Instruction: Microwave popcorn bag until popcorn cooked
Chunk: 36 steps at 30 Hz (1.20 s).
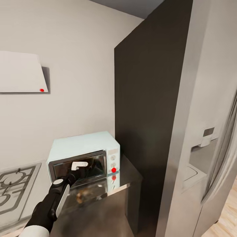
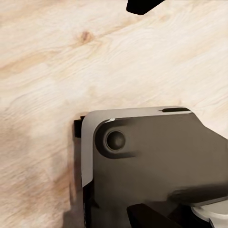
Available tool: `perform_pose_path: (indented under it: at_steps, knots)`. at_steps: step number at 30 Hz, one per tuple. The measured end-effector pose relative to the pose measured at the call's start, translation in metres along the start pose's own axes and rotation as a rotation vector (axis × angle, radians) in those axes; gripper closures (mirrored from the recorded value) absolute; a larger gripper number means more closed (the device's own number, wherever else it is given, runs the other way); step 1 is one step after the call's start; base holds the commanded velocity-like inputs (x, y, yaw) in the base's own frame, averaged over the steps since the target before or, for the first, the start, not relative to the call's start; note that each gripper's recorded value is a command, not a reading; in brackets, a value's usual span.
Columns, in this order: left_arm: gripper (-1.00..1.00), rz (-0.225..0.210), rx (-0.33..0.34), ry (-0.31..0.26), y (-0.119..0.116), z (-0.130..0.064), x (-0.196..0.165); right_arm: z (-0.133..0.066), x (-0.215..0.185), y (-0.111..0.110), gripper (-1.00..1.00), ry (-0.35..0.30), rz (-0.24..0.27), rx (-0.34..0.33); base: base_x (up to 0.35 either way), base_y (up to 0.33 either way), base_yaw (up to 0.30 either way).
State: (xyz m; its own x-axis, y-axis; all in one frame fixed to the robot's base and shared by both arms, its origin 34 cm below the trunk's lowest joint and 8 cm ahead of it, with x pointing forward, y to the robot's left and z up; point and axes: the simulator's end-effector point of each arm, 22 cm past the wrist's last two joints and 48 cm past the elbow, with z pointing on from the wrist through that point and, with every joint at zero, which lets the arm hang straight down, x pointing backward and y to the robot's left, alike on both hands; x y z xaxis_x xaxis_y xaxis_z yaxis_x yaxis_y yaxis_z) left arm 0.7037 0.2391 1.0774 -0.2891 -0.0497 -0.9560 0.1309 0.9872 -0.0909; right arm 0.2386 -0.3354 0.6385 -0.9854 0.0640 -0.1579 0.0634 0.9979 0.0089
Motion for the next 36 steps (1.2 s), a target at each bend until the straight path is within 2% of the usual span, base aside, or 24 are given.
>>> perform_pose_path:
  at_steps: [13,30,36]
  knots:
    - [-1.00,-0.001,0.005,0.006,-0.0014,0.0005,0.0034,0.0002,0.0002,0.0001,-1.00,0.001,0.000,0.000,0.013,0.000,0.000]
    - [-1.00,0.000,0.000,0.000,0.0004,0.0012,0.0006,0.0004,-0.0004,-0.0002,-1.00,0.001,0.002,0.001,-0.328,0.000,0.001]
    - [-1.00,-0.001,0.000,0.001,0.0002,0.0012,0.0008,0.0004,-0.0004,-0.0003,-1.00,0.001,0.001,0.002,-0.340,0.000,0.177]
